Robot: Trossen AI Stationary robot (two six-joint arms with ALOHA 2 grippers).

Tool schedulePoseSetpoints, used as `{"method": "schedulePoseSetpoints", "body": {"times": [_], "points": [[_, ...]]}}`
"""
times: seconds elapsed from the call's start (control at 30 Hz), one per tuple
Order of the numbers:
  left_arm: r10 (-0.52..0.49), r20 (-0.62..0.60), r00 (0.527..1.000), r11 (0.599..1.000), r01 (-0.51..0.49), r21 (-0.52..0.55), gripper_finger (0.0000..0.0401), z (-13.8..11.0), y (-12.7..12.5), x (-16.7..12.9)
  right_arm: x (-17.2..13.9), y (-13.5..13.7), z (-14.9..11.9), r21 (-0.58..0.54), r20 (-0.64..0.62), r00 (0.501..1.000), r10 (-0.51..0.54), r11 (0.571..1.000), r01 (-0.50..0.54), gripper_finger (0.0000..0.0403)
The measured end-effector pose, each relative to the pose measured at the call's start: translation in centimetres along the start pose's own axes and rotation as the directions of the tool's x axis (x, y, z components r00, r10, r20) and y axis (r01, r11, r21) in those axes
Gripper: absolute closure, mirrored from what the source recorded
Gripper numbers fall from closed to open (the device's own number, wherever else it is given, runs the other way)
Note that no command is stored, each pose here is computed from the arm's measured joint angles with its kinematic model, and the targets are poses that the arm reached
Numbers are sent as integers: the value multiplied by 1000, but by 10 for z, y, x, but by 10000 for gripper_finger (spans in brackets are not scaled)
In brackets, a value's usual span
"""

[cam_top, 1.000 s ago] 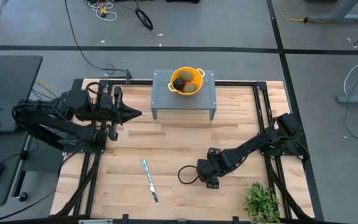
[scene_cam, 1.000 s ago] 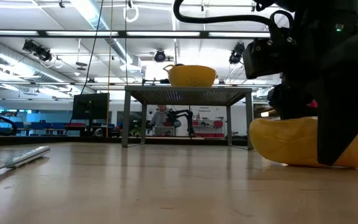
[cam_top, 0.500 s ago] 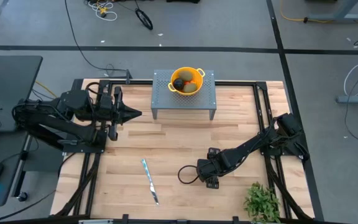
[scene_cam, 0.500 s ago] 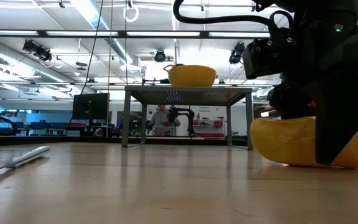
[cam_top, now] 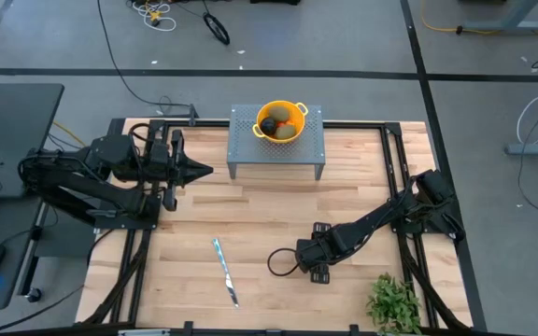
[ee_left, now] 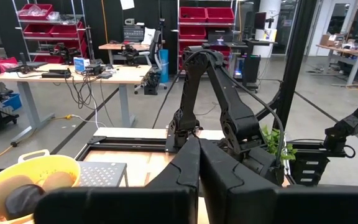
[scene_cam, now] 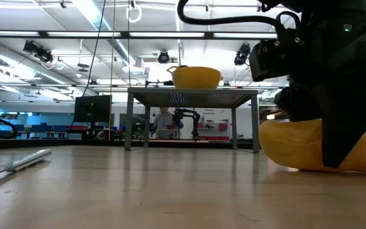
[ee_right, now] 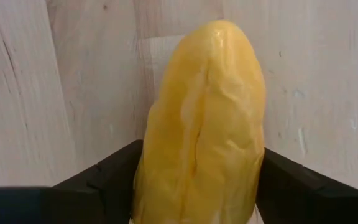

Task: Pick & Place Fruit
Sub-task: Put the mango into the yellow colander bowl on the shelf

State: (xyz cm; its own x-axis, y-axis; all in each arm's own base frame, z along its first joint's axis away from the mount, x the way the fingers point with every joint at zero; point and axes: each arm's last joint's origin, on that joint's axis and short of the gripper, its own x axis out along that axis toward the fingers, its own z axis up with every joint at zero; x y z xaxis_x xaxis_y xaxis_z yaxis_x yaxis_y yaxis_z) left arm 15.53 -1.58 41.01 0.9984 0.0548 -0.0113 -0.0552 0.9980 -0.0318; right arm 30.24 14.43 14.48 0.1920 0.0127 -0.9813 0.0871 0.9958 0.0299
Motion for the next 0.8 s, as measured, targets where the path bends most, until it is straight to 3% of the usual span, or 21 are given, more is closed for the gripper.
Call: {"method": "schedulePoseSetpoints", "body": {"times": [0.33,0.8], "points": [[60,2,998,998,-60,-15,397,0,2,0,0,0,0,0,-3,1000,5,1000,-5,147],[60,2,998,998,-59,-15,400,0,2,0,0,0,0,0,-3,1000,6,1000,-6,148]]}}
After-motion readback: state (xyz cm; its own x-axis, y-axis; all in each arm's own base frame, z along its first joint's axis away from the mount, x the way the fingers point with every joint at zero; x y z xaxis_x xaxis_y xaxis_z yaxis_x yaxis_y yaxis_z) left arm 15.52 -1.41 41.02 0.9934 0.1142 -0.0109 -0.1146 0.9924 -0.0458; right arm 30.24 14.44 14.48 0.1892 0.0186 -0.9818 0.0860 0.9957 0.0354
